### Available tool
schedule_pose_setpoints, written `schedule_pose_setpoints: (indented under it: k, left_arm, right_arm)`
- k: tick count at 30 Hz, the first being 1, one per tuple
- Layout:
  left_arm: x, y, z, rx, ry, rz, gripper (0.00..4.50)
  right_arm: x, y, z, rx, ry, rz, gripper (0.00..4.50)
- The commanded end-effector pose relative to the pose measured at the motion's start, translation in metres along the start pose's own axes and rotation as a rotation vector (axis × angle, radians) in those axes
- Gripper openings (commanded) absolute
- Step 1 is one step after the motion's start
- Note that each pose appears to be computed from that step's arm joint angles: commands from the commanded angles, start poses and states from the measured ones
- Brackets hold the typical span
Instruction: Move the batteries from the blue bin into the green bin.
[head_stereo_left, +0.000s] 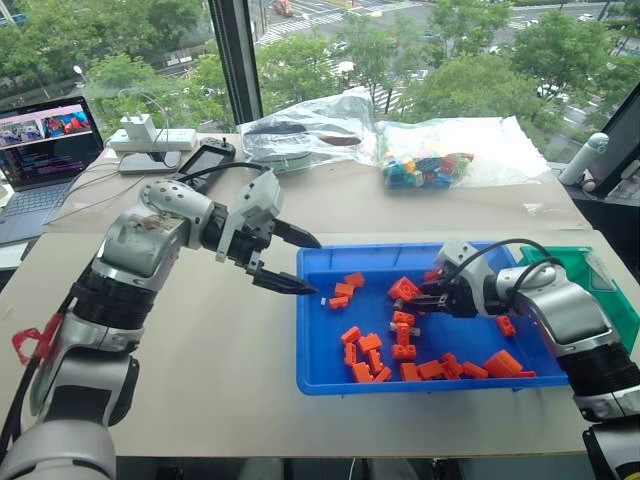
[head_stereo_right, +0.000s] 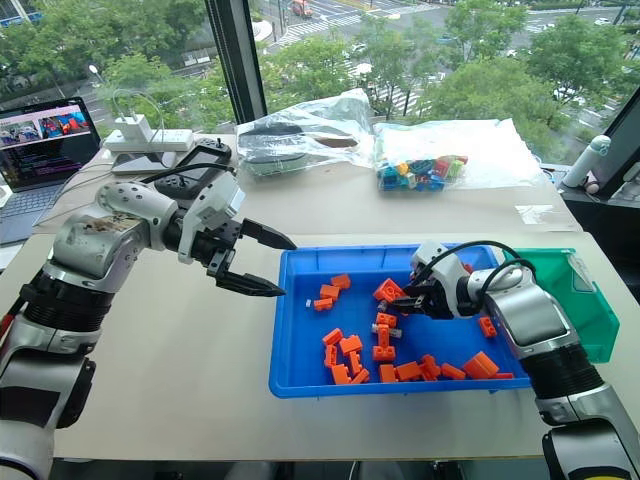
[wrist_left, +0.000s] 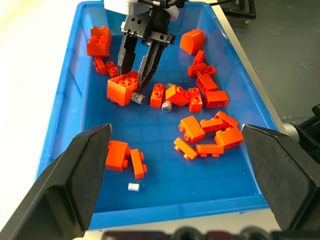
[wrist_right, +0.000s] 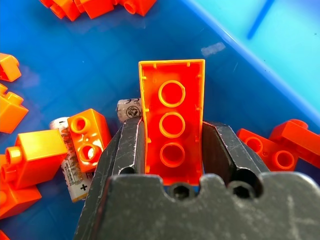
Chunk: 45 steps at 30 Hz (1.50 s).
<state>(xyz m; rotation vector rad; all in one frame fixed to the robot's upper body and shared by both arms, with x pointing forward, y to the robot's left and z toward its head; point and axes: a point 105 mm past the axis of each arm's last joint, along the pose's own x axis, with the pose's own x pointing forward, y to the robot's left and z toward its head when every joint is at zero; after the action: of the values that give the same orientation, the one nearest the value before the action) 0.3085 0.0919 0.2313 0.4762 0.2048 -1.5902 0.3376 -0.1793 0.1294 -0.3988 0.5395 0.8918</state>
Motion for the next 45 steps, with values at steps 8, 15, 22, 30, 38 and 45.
schedule_pose_setpoints:
  k: [8, 15, 22, 30, 38, 45]
  left_arm:
    - [-0.001, 0.0, 0.007, 0.057, -0.01, 0.003, 4.5]
    - [0.002, 0.002, 0.004, 0.069, 0.008, -0.012, 4.5]
    - [0.002, 0.005, 0.001, 0.082, 0.021, -0.008, 4.5]
    - [0.002, 0.006, 0.002, 0.093, 0.02, 0.001, 4.5]
    - [-0.001, 0.008, -0.001, 0.102, 0.033, 0.025, 4.5]
    - [-0.001, 0.007, -0.001, 0.103, 0.034, 0.036, 4.5]
  right_arm:
    - [-0.087, -0.035, -0.001, -0.083, 0.104, -0.232, 1.36]
    - [-0.088, -0.037, -0.008, -0.036, 0.094, -0.282, 2.38]
    - [-0.086, -0.037, 0.012, -0.222, 0.149, -0.335, 4.45]
    - [-0.026, 0.016, 0.047, -0.22, -0.021, -0.072, 4.45]
    - [0.0, -0.002, 0.034, -0.106, -0.014, -0.097, 4.45]
    - [0.01, -0.005, 0.017, -0.072, 0.04, -0.086, 4.45]
